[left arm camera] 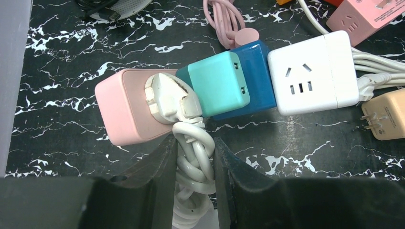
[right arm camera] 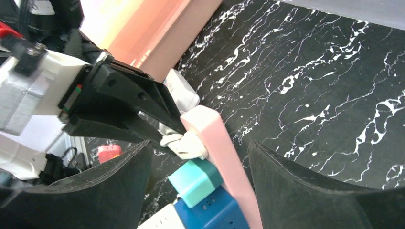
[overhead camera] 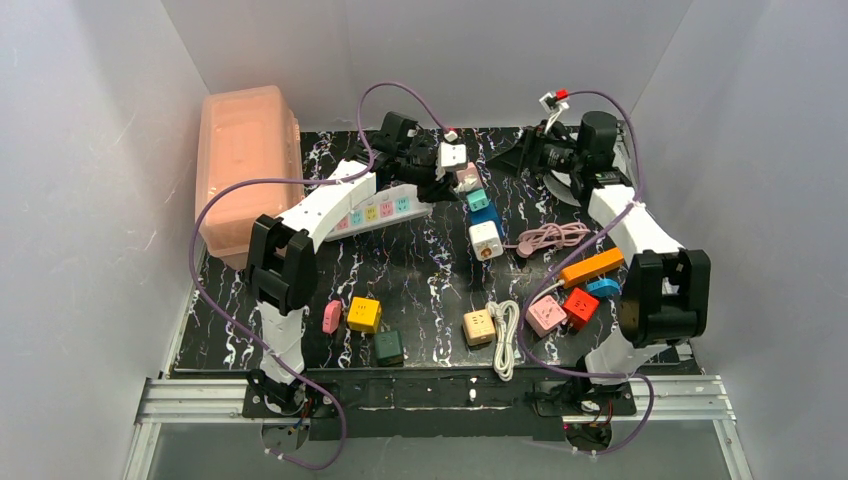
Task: Pull the plug off the socket
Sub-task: Remove the plug from the socket.
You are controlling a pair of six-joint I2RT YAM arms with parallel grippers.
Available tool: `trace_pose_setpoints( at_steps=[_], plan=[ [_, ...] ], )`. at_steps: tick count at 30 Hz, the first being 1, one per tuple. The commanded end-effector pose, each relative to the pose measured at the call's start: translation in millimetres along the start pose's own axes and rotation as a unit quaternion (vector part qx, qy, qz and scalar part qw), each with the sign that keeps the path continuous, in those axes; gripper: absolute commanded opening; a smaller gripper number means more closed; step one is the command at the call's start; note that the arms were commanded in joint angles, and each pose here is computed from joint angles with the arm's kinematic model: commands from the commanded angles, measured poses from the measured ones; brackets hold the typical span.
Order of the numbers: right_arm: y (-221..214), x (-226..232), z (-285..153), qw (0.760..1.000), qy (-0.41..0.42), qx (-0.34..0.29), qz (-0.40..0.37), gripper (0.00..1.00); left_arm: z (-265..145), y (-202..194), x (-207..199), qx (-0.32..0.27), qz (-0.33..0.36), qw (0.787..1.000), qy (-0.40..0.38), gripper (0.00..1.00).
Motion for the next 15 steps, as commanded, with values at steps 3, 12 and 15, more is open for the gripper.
trace_pose_setpoints(
  at_steps=[3, 12, 15],
  plan=[
    [2.8, 15.9, 28.9, 0.993, 0.067, 0.031, -0.093, 0.78, -26.4, 62.9, -11.5, -0.066, 0.066, 0.996, -0.003, 0.00],
    [-13.1, 22.7, 61.9, 0.986, 0.107, 0.059, -0.111, 0.70, -29.6, 62.9, -15.1, -0.064, 0.073, 0.995, -0.004, 0.00],
    [-14.8, 16.4, 67.5, 0.986, 0.107, 0.061, -0.109, 0.65, -31.4, 64.0, -16.8, -0.064, 0.078, 0.995, -0.005, 0.00]
  ],
)
Point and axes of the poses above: each gripper's point midway between its finger pads, its own z axis out along the fingers, its own x axis along the line the jaws close on, y = z × x, the point moved 3 cm from there along -z, back along the fingers, and after that the axes turned 1 degree about -z, right-handed, at the moved point
